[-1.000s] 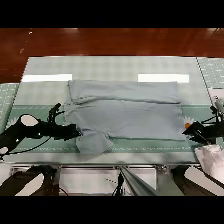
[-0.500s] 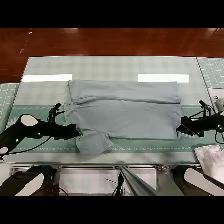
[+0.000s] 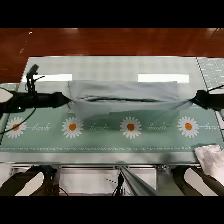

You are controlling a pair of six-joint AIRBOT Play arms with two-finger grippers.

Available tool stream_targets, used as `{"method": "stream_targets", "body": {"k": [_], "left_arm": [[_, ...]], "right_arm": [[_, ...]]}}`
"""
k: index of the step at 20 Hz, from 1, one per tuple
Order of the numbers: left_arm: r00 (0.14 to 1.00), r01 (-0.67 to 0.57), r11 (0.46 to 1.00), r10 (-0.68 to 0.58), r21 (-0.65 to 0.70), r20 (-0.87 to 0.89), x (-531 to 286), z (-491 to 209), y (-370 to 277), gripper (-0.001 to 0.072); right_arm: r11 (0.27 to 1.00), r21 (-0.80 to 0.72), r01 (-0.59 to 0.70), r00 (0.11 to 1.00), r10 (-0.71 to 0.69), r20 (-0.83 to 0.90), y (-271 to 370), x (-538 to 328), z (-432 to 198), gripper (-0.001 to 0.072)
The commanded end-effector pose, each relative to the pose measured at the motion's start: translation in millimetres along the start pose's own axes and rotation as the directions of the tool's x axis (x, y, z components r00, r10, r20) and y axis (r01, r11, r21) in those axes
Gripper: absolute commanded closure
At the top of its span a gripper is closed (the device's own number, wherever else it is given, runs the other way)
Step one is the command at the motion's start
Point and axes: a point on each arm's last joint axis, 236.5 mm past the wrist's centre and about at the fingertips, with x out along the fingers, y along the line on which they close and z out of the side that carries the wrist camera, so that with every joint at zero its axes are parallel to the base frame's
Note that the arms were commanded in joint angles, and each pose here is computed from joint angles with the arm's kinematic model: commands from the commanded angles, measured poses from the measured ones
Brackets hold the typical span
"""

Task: Fold the shirts.

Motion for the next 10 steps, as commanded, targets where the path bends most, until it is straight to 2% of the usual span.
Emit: {"method": "stream_targets", "body": {"k": [1, 5, 10], "left_arm": [[0.999, 0.006, 0.999, -0.009, 0.043, 0.054, -2, 50, -4, 0.0677], [0.998, 0.053, 0.999, -0.053, -0.010, 0.046, 28, 95, 4, 0.0677], [0.987, 0.158, 0.987, -0.157, -0.038, 0.040, 60, 156, -1, 0.0676]], "right_arm": [[0.995, 0.071, -0.073, 0.985, 0.061, 0.163, 12, 3, 48, 0.0690], [0.977, 0.167, -0.133, 0.968, 0.093, 0.232, 11, 29, 73, 0.0690], [0.981, 0.168, -0.098, 0.950, 0.042, 0.309, 21, 74, 94, 0.0690]]}}
